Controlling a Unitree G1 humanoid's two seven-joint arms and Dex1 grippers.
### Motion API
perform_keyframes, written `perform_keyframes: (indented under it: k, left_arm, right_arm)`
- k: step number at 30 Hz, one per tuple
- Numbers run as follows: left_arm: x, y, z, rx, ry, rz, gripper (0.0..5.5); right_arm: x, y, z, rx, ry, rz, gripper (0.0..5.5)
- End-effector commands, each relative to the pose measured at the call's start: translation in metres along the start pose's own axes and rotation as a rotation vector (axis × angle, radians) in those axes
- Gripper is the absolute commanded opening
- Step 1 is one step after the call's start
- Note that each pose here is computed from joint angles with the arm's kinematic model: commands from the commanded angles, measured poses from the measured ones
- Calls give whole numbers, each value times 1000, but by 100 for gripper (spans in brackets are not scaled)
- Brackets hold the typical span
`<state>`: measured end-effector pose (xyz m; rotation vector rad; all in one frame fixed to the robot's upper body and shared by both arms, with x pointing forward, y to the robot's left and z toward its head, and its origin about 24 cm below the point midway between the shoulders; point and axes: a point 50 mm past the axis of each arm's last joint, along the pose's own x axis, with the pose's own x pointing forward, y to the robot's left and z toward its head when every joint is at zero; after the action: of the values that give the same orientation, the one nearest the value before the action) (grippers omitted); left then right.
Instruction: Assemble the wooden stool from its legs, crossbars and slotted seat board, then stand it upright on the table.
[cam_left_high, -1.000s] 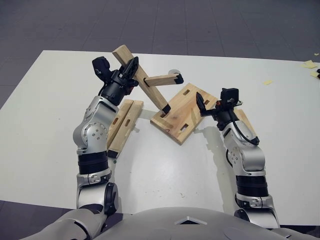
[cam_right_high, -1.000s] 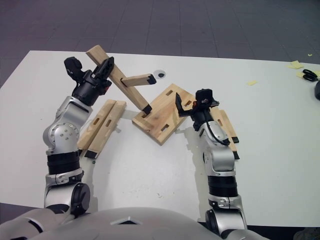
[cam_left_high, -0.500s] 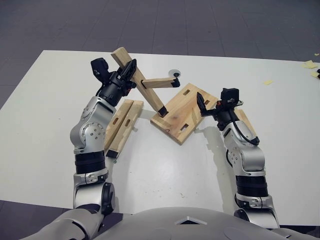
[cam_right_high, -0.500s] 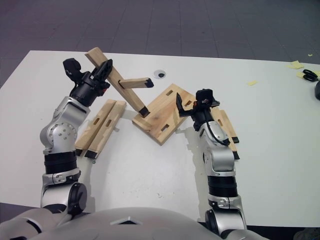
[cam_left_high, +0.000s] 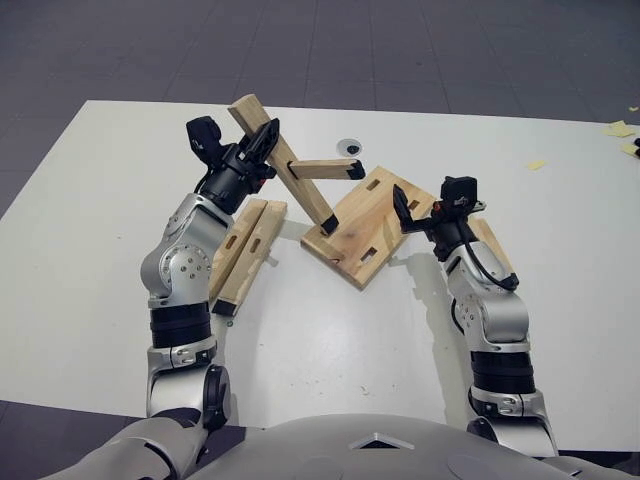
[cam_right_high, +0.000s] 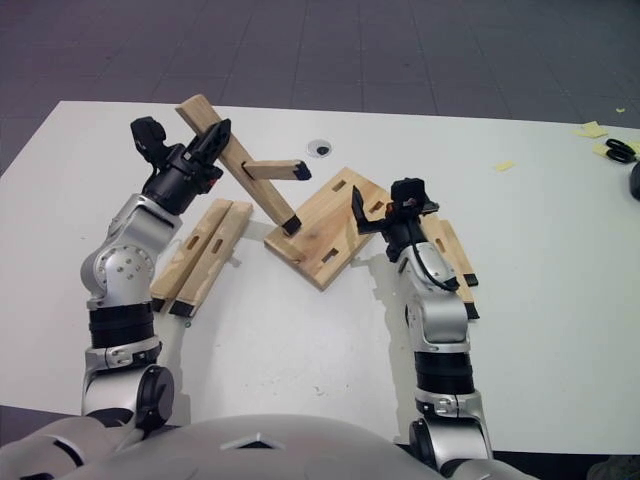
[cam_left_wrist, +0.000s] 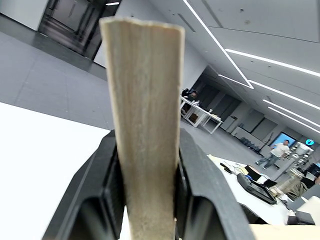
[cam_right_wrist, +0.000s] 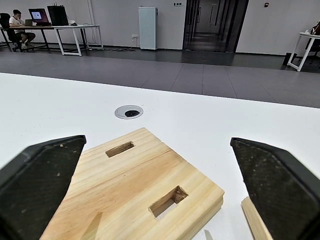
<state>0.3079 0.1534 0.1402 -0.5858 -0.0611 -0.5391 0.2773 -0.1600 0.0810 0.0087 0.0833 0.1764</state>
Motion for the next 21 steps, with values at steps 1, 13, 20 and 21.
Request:
perform_keyframes:
  k: [1,13,20,21]
  left_arm:
    - [1,1,7,39,-7,-4,103]
    - [3,10,-7,65,7,41,103]
    - [9,4,-5,95,4,-9,103]
    - [10,4,-3,106,2,-16,103]
  right_arm:
    - [1,0,1,3,-6,-7,540]
    - [2,1,3,6,-9,1,540]
    - [2,4,2,13,-8,4,540]
    - [2,4,2,14,-8,6,540]
